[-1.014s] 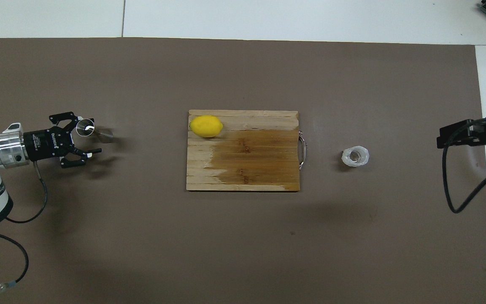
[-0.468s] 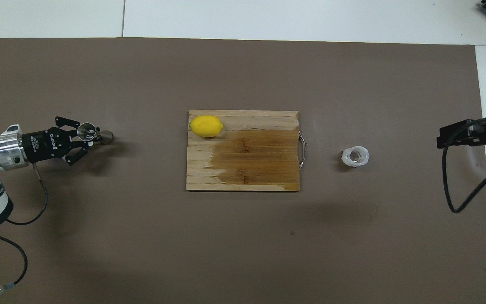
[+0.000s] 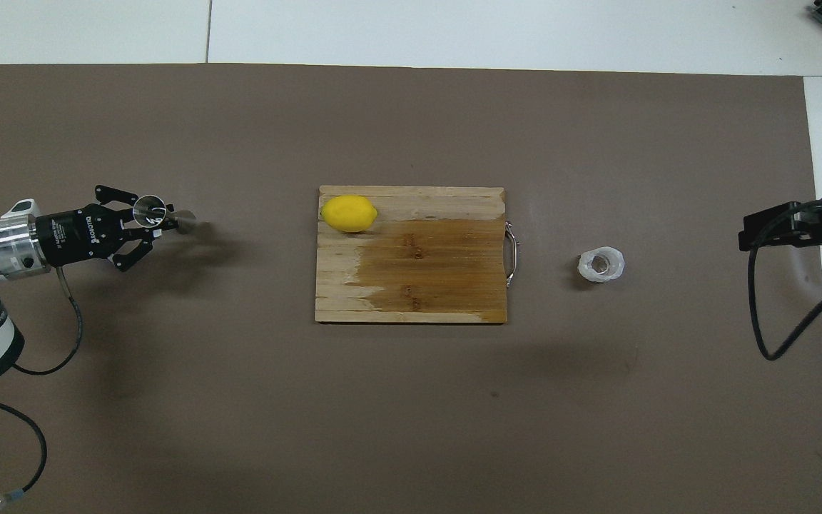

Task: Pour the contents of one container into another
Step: 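Carry the dark cup onto the cutting board beside the lemon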

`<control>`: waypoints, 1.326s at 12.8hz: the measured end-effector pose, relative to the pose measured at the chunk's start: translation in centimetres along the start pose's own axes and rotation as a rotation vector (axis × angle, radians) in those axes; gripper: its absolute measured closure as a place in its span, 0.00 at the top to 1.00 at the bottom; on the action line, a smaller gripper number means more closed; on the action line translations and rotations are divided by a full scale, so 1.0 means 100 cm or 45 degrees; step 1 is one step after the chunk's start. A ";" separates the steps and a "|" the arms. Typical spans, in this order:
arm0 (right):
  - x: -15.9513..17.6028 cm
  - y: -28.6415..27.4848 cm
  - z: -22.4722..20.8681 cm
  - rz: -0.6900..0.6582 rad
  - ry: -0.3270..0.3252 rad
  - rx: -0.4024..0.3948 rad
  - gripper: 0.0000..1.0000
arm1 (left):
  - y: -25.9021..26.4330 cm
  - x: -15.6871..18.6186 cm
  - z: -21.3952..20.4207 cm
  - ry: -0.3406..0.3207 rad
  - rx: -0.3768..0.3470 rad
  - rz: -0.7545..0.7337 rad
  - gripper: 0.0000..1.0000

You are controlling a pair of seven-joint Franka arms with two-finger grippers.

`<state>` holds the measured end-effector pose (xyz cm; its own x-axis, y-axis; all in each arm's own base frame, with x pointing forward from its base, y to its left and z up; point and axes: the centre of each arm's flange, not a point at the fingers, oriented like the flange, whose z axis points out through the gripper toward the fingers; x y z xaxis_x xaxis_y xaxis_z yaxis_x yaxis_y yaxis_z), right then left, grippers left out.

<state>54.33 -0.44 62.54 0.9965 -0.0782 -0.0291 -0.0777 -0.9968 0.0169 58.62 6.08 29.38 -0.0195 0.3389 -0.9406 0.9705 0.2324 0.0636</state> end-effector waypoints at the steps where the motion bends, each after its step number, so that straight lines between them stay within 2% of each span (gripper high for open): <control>1: 0.000 0.000 0.000 0.000 0.000 0.000 1.00 | 0.000 -0.016 0.012 -0.016 0.013 -0.020 0.24; 6: 0.000 0.000 0.000 0.000 0.000 0.000 1.00 | -0.013 -0.084 0.087 -0.092 0.127 0.047 0.24; 9: 0.000 0.000 0.000 0.000 0.000 0.000 1.00 | -0.034 -0.111 0.152 -0.131 0.186 0.066 0.24; 13: 0.000 0.000 0.000 0.000 0.000 0.000 1.00 | -0.078 -0.143 0.248 -0.111 0.146 0.042 0.24; 17: 0.000 0.000 0.000 0.000 0.000 0.000 1.00 | -0.121 -0.147 0.310 -0.118 0.064 -0.095 0.24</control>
<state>54.33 -0.44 62.54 0.9965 -0.0782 -0.0291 -0.0777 -0.9968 0.0169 54.59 -29.96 32.08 -0.0720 0.2360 -0.9691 0.9782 0.2067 -0.0223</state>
